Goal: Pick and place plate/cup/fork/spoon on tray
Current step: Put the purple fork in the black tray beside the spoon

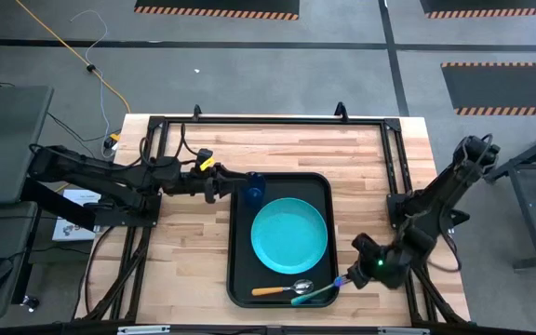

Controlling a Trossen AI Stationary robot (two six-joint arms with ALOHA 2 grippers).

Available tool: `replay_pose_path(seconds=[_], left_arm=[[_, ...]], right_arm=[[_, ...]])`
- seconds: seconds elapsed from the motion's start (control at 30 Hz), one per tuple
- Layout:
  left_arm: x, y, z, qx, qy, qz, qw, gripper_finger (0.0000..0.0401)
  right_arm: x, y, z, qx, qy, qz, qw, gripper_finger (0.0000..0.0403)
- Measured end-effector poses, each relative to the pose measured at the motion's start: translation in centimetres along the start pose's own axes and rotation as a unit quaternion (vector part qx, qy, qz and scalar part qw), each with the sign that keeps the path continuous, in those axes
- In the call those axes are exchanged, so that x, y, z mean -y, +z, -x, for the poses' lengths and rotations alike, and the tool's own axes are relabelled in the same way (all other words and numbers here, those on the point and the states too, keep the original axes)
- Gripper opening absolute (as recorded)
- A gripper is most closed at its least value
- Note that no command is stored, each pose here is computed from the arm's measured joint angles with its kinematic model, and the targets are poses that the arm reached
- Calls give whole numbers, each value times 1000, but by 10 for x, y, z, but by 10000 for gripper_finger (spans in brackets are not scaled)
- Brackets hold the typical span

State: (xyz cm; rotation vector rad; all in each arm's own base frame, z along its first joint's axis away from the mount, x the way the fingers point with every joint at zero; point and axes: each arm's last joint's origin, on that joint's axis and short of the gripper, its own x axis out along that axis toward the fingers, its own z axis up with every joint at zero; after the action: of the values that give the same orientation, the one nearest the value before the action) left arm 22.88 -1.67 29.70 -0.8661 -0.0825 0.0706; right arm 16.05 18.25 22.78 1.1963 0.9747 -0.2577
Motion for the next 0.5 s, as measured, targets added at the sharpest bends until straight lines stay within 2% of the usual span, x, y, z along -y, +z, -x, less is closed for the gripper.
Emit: replay_pose_path(seconds=[0.17, 0.3, 0.4, 0.5], left_arm=[[-4, 5, -1, 11, 9, -1, 1000, 209], [-7, 8, -2, 18, 15, -1, 1000, 209], [-8, 9, -2, 20, 16, 0, 1000, 209], [-7, 9, -2, 20, 16, -1, 1000, 209]], right_arm=[[-2, -9, 0, 36, -70, -4, 997, 0], [-2, -7, 10, 80, -139, -6, 987, 0], [-4, -5, 18, 96, -159, -3, 983, 0], [-5, -5, 20, 84, -170, 0, 982, 0]])
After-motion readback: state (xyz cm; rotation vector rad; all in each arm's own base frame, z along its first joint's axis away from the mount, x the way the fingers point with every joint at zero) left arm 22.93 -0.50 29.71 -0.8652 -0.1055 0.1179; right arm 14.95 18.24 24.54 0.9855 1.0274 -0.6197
